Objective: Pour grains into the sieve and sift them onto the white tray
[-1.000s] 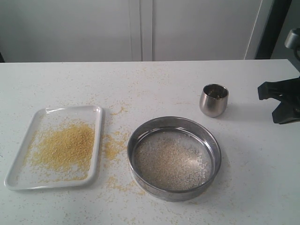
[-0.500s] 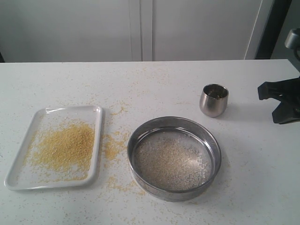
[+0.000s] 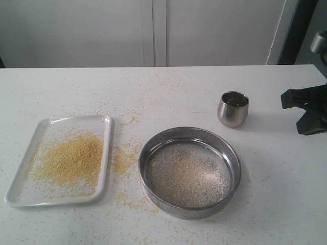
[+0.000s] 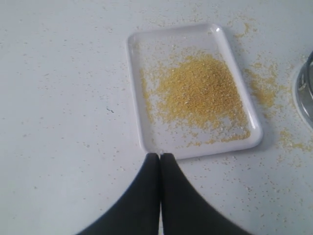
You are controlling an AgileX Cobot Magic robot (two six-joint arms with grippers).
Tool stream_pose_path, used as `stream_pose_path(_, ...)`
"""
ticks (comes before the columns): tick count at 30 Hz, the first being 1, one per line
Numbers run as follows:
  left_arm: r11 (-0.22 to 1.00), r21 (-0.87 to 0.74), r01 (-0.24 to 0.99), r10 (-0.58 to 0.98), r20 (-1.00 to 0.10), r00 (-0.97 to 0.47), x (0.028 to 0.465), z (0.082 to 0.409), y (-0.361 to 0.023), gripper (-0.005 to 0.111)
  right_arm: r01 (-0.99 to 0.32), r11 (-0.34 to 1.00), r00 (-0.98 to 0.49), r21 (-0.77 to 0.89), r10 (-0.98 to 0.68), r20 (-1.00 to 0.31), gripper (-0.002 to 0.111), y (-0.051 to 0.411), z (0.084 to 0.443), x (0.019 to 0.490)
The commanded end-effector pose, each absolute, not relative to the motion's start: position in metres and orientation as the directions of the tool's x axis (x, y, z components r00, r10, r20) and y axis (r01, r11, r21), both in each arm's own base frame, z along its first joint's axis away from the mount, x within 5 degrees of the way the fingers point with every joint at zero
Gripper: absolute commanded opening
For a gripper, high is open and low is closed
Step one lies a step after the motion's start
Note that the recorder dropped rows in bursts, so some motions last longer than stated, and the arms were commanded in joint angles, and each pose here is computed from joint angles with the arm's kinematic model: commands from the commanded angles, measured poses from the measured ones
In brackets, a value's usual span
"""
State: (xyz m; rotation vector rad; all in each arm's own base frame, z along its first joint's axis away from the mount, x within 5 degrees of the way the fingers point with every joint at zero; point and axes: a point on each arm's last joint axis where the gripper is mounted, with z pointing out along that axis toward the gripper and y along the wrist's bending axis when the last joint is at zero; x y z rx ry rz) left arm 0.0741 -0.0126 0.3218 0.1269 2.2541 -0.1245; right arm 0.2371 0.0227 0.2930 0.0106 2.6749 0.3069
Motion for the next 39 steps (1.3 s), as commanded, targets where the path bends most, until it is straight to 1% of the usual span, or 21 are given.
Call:
stream_pose_path(1, 0.997, -0.024, 0.069, 0.024, -0.787, -0.617, 0.063, 0.309, -0.006, 0.000, -0.042, 0.976, -0.895, 0.212, 0.058, -0.443, 0.000, 0.021, 0.295, 0.237)
stream_pose_path(8, 1.000, 0.026, 0.009, 0.027, -0.834, -0.551, 0.053, 0.278, 0.001, 0.000, -0.042, 0.976, -0.895, 0.212, 0.058, -0.443, 0.000, 0.021, 0.295, 0.237)
stream_pose_path(14, 0.998, 0.057, 0.003, 0.051, -0.876, -0.479, 0.050, 0.247, 0.002, 0.000, -0.042, 0.976, -0.895, 0.212, 0.058, -0.443, 0.000, 0.021, 0.295, 0.237)
stream_pose_path(20, 0.997, 0.071, 0.001, 0.066, -0.924, -0.377, 0.050, 0.213, 0.002, 0.000, -0.042, 0.976, -0.895, 0.212, 0.058, -0.443, 0.000, 0.021, 0.295, 0.237)
stream_pose_path(25, 0.997, 0.072, 0.001, 0.069, -0.955, -0.289, 0.051, 0.193, 0.002, 0.000, -0.042, 0.976, -0.895, 0.212, 0.058, -0.443, 0.000, 0.021, 0.295, 0.237)
stream_pose_path(29, 0.997, 0.072, 0.003, 0.070, -0.952, -0.298, 0.053, 0.173, 0.002, 0.000, -0.042, 0.976, -0.895, 0.212, 0.058, -0.443, 0.000, 0.021, 0.295, 0.237)
stream_pose_path(32, 0.997, 0.072, 0.003, 0.070, -0.950, -0.306, 0.053, 0.171, 0.002, 0.000, -0.042, 0.976, -0.895, 0.212, 0.058, -0.442, 0.000, 0.021, 0.295, 0.237)
stream_pose_path(34, 0.997, 0.075, 0.002, 0.071, -0.934, -0.351, 0.052, 0.167, 0.002, 0.000, -0.042, 0.976, -0.895, 0.212, 0.058, -0.442, 0.000, 0.021, 0.295, 0.237)
stream_pose_path(39, 0.996, 0.082, -0.038, 0.064, -0.934, -0.353, 0.052, 0.167, 0.004, 0.000, -0.042, 0.976, -0.895, 0.212, 0.058, -0.442, 0.000, 0.021, 0.295, 0.237)
